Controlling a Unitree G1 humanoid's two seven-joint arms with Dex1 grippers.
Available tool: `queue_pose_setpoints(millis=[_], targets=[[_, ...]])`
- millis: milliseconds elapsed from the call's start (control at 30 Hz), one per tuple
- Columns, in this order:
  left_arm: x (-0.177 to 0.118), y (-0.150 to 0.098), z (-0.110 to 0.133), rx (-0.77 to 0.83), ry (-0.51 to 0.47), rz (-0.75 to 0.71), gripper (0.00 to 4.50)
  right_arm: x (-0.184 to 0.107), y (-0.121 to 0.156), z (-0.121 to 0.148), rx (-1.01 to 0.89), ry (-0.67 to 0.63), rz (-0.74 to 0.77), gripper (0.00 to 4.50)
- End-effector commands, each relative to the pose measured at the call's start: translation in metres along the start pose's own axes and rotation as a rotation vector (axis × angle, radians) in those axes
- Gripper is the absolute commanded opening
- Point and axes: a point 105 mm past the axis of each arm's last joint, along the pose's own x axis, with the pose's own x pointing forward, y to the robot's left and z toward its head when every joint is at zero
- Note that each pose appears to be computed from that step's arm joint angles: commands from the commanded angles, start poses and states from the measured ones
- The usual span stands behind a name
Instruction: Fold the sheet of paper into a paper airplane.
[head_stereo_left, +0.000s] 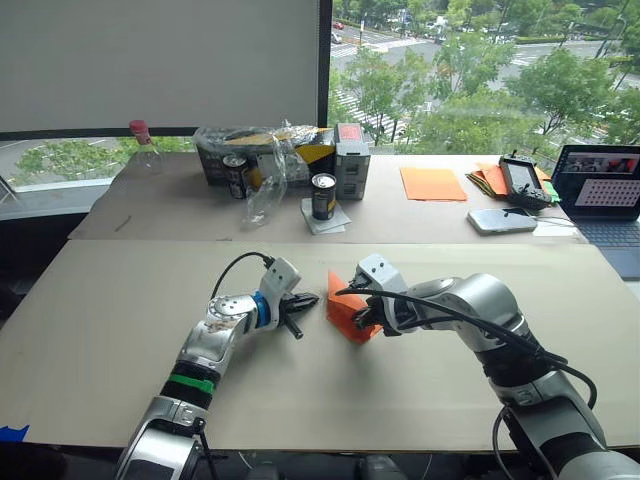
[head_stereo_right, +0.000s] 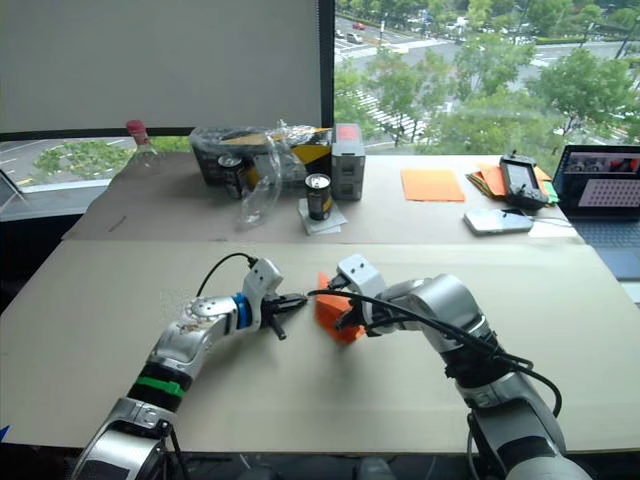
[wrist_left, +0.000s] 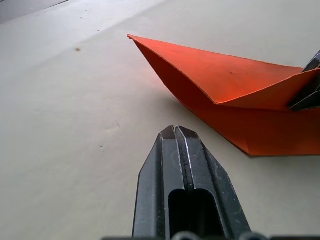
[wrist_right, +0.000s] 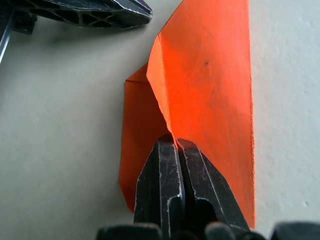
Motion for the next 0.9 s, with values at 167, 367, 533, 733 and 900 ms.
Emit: queue_pose_setpoints(millis=[167,367,533,733,900], targets=[[0.006,-0.014,0.058,0.018,-0.228,-0.048,0.00,0.003,0.008,0.001,-0.016,-0.018,0.035,0.01],[0.028,-0.032,0.065,0.023,-0.250,-0.121,0.00,0.004,0.010,0.001,-0.021,-0.019,0.035,0.01],[0.044,-0.027,0.025,0.101,-0.056,-0.092,0.00,-0.002,0.009,0.006,-0.003,-0.046,0.024,0.01],[0.045,-0.028,0.009,0.093,-0.010,-0.119,0.00,-0.004,0.012,0.005,-0.014,-0.071,0.025,0.01],[0.049,-0.030,0.006,0.094,-0.003,-0.136,0.00,-0.014,0.023,0.013,-0.016,-0.141,0.096,0.29]])
